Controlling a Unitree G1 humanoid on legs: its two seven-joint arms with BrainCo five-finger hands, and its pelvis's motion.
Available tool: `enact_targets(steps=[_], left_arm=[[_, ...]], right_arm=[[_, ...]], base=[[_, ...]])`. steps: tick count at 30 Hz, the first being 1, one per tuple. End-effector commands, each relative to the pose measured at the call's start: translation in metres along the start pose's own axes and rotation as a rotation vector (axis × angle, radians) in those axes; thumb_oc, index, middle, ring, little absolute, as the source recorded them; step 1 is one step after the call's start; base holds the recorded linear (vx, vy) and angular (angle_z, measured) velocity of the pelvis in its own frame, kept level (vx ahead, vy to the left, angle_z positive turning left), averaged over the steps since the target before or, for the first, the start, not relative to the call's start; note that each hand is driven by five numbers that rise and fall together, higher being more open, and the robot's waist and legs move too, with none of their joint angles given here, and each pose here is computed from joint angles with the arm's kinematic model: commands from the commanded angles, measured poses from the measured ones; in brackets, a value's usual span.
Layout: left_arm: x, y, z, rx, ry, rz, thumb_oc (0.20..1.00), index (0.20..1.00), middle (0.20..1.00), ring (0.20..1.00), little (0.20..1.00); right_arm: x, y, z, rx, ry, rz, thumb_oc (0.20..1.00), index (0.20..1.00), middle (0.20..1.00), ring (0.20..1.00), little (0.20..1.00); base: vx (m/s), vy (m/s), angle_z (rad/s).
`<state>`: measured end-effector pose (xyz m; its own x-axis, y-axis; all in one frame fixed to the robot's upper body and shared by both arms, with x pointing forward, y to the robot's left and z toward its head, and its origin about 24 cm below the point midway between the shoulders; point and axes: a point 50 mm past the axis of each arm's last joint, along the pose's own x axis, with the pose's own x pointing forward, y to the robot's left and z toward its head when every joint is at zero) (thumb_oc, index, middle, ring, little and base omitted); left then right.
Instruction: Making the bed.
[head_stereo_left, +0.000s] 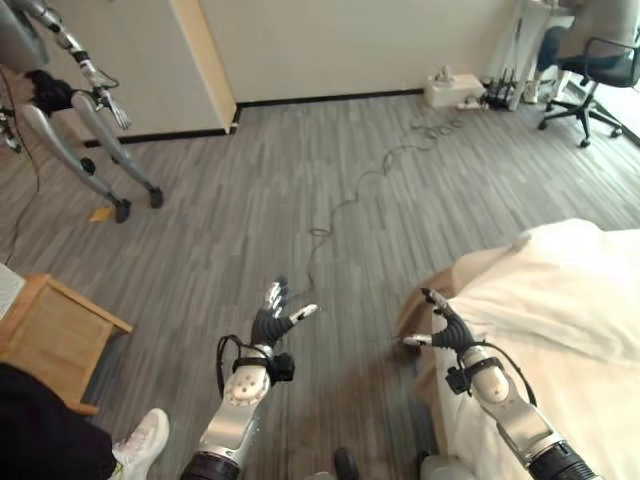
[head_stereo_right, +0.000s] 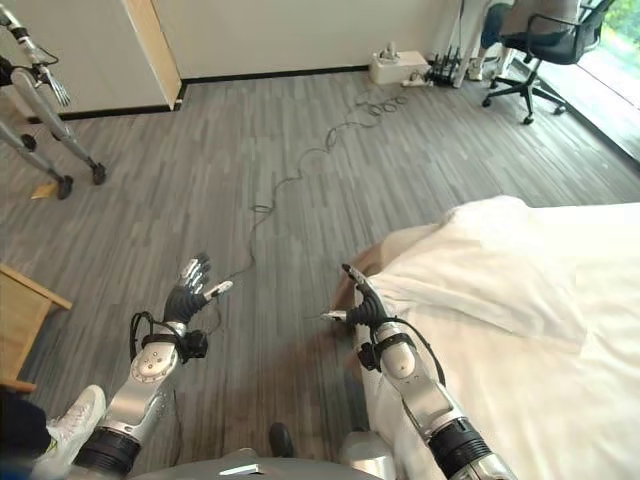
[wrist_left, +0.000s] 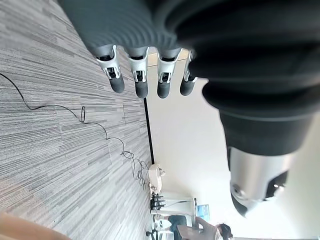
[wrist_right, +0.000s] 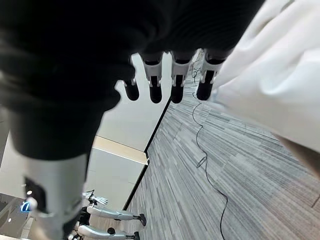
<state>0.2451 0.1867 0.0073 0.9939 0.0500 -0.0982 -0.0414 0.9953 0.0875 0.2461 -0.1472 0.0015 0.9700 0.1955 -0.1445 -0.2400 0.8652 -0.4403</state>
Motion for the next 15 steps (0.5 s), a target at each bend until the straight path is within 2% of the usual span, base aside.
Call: enact_targets(steps=[1,5,10,13,15], left_arm=[[0.009,0.002,0.023,0.040,-0.119,-0.005,1.000,1.000,1.000,1.000,1.000],[0.012,0.022,0.026,0.044,-0.122,0.083,1.000,1.000,1.000,1.000,1.000],[-0.001,0.040,0.009,0.051,-0.057,0.143,1.000,1.000,1.000,1.000,1.000],[-0.004,0.053,0.010,0.017,-0.075,0.228,1.000,1.000,1.000,1.000,1.000],[-0.008,0.063,0.015,-0.012,-0.108,0.299,1.000,1.000,1.000,1.000,1.000]], right_arm=[[0.016,-0.005,0.039,0.020,-0.192,-0.032,1.000,1.000,1.000,1.000,1.000],[0.021,-0.006,0.043,0.019,-0.197,-0.044,1.000,1.000,1.000,1.000,1.000],[0.008,-0.007,0.021,-0.007,-0.127,-0.005,1.000,1.000,1.000,1.000,1.000],[0.001,-0.016,0.015,-0.076,-0.114,0.018,1.000,1.000,1.000,1.000,1.000],[-0.004,-0.015,0.007,-0.107,-0.083,0.058,1.000,1.000,1.000,1.000,1.000]], base=[[-0.03,0.015,-0.41],[-0.04,-0.110,-0.88],[0.09,-0.320,-2.51],[0.18,-0.336,-1.17],[0.18,-0.322,-3.22]])
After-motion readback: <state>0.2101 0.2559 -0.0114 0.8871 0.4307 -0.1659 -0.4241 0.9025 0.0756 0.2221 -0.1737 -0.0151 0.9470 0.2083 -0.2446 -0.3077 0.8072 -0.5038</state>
